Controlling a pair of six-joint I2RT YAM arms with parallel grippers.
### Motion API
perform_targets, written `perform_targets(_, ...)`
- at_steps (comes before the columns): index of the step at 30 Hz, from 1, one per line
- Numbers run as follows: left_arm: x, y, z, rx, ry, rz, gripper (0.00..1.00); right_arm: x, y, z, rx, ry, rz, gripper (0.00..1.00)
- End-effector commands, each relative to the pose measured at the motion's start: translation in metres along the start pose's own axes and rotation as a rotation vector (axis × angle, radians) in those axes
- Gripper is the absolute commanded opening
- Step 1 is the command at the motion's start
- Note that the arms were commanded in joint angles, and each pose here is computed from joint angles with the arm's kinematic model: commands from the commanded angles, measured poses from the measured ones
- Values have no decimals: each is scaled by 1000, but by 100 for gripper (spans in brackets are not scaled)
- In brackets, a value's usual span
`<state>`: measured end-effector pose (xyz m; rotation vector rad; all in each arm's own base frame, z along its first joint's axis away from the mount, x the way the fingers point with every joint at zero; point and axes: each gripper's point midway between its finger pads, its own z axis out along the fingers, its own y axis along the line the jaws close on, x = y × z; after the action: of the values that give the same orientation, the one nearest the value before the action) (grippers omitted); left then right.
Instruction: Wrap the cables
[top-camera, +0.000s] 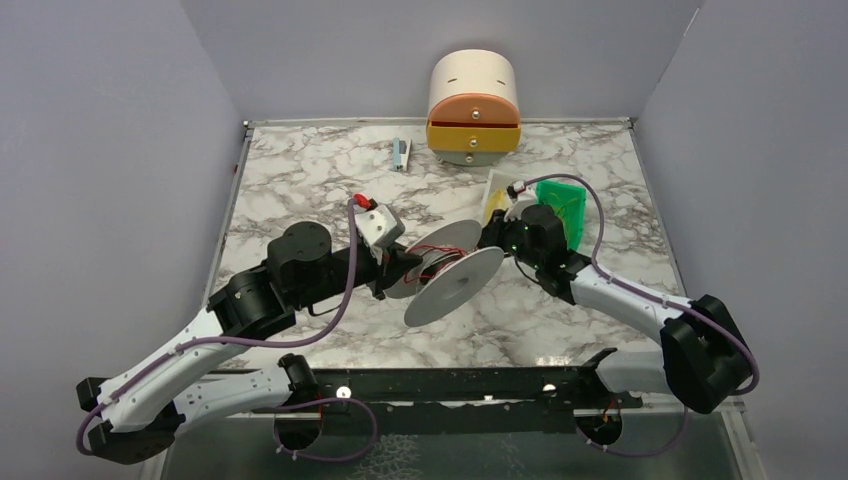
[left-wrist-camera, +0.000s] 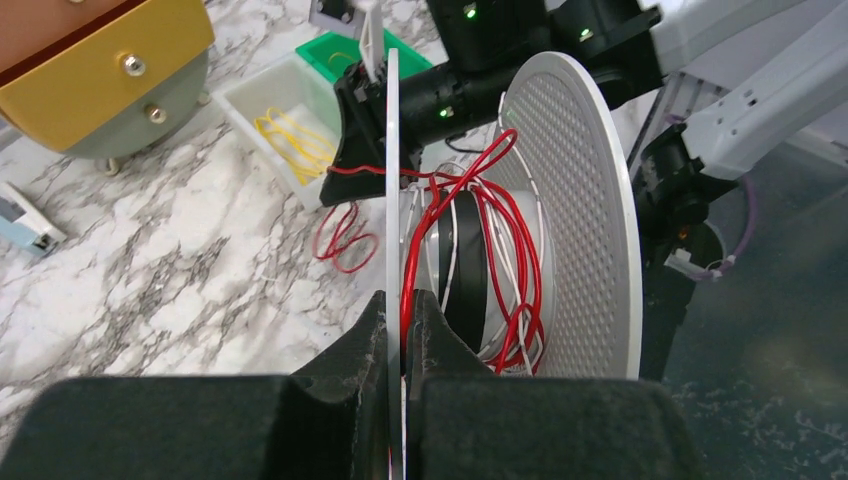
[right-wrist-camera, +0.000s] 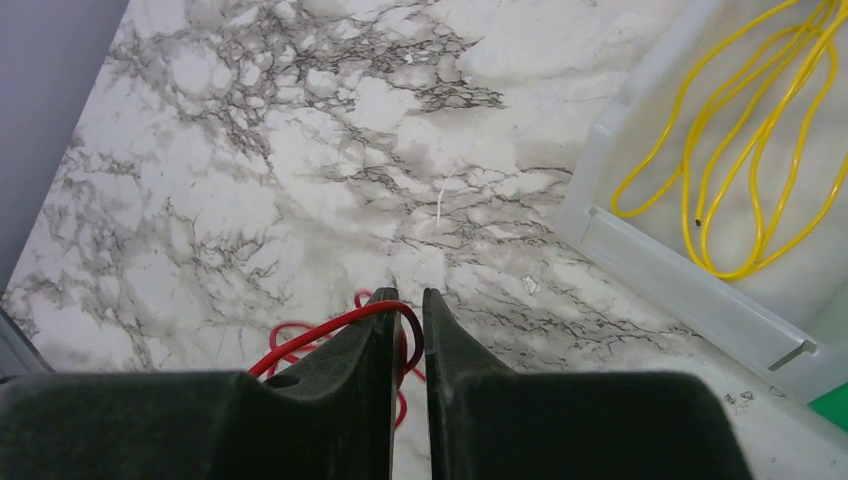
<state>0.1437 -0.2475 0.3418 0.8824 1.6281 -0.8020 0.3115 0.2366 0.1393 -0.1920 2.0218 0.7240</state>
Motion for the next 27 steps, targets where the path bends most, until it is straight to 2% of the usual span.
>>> perform_targets(1, -90, -33, -29, 154, -305, -19, 0, 5, -15, 5, 33, -12, 27, 18)
perform_targets(17, -114, -30, -41, 137, -393, -47, 0, 37, -23, 10, 16, 34, 41, 17)
perform_targets(27, -130, -13, -45, 36, -453, -75, 0, 71, -26, 10, -14, 105, 63, 13)
